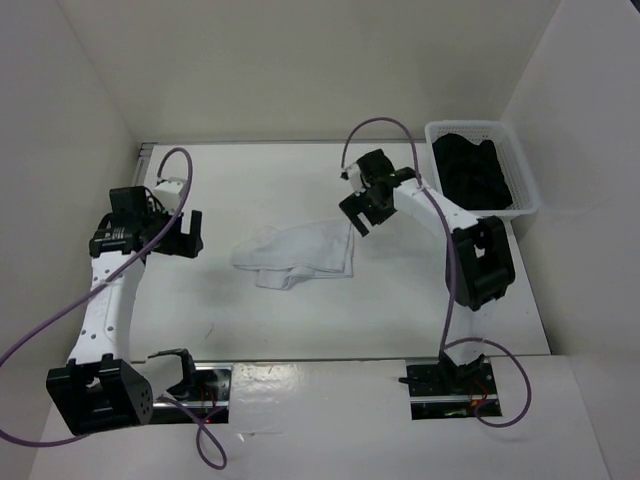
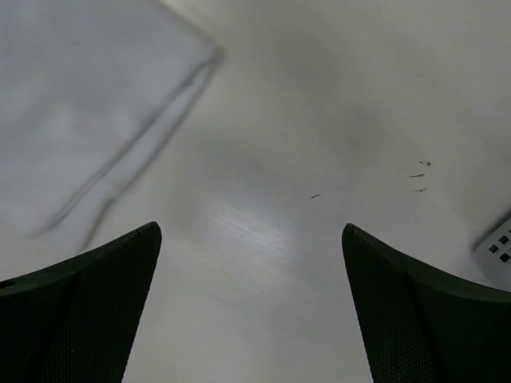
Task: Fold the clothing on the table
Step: Move the skirt to the center of the board, then flatten the skirt out
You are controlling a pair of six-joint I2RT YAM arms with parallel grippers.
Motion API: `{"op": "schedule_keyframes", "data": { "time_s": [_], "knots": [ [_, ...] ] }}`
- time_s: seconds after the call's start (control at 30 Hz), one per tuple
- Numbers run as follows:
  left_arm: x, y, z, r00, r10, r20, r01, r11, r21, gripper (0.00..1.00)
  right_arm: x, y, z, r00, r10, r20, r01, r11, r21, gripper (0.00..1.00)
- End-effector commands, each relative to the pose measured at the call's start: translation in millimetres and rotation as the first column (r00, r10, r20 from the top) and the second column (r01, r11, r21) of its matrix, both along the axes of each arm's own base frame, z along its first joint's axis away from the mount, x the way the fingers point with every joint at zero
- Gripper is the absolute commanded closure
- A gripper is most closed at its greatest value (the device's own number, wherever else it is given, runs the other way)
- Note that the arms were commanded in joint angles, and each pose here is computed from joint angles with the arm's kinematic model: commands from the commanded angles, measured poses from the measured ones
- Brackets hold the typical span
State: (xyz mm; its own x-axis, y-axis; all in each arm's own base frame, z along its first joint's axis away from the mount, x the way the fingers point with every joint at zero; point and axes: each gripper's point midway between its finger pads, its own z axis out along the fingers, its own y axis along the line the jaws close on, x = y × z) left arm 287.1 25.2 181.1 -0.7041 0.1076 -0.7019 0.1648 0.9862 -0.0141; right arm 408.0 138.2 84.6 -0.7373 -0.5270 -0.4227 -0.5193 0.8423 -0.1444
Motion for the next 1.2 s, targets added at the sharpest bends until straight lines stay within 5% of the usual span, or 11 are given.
{"op": "schedule_keyframes", "data": {
  "time_s": [0.0, 0.17, 0.27, 0.57, 0.83, 1.17],
  "knots": [
    [4, -15, -2, 0.994, -0.11, -0.013, 0.111, 0.992, 0.053, 0.0, -16, 59, 98, 0.921, 0.251, 0.297, -0.266, 0.964, 0.008, 0.02],
    [13, -40, -20, 0.972, -0.215, -0.099, 0.229, 0.961, 0.158, 0.0, -58, 97, 92, 0.882, 0.406, 0.24, -0.431, 0.9, 0.065, 0.02],
    [20, -35, -42, 0.973, -0.155, -0.173, 0.196, 0.948, 0.251, 0.0, -79, 115, 78, 0.857, 0.475, 0.201, -0.493, 0.869, 0.045, 0.04],
    [45, -27, -37, 0.987, -0.073, -0.146, 0.087, 0.992, 0.092, 0.0, -112, 118, 22, 0.835, 0.542, 0.095, -0.544, 0.839, -0.007, 0.19],
    [37, 10, -22, 0.994, 0.05, -0.098, -0.057, 0.996, -0.069, 0.0, -119, 114, -7, 0.828, 0.558, 0.057, -0.558, 0.83, -0.027, 0.31],
    [16, 31, -19, 0.99, 0.122, -0.07, -0.13, 0.983, -0.127, 0.0, -118, 125, -29, 0.813, 0.58, 0.042, -0.578, 0.814, -0.053, 0.38]
  ]
}}
